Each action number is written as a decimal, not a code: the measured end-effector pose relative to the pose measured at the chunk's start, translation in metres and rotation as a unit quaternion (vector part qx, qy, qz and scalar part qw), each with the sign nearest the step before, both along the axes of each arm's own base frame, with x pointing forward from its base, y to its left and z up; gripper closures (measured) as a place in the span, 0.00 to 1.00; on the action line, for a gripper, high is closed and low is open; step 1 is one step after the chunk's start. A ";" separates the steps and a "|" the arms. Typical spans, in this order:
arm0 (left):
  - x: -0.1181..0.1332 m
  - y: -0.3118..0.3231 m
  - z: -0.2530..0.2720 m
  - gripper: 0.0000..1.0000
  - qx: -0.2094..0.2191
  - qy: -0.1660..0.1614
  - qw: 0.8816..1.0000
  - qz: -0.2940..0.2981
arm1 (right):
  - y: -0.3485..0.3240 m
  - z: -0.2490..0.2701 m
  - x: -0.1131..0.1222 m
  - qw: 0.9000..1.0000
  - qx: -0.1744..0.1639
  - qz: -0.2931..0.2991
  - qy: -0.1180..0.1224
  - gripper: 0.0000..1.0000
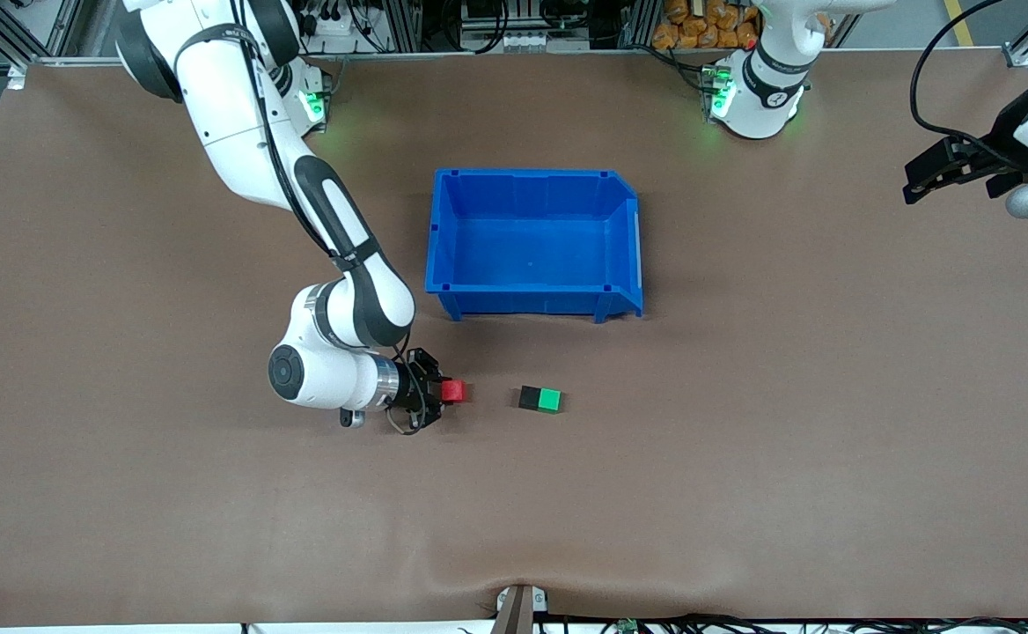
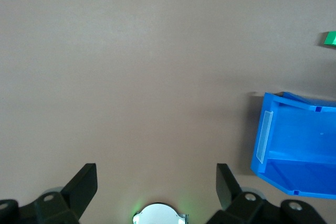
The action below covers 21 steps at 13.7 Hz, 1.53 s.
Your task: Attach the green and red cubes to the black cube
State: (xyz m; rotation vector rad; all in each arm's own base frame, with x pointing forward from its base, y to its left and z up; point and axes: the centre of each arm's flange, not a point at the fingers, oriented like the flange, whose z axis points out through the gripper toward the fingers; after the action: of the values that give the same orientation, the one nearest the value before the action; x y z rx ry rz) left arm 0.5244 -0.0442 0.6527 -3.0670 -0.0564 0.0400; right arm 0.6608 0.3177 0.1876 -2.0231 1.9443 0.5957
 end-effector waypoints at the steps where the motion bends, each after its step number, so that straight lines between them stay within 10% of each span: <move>1: 0.000 0.000 0.000 0.00 0.000 0.000 1.000 0.000 | 0.003 0.002 0.000 1.000 0.000 -0.002 0.000 0.60; 21: 0.008 0.001 -0.008 0.00 0.000 0.001 1.000 0.000 | 0.058 -0.005 0.000 0.999 0.000 -0.045 -0.008 0.60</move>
State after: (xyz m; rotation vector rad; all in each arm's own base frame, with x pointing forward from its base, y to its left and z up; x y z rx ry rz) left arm 0.5320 -0.0437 0.6444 -3.0676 -0.0576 0.0435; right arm 0.6604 0.3756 0.1831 -1.9233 2.0133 0.5556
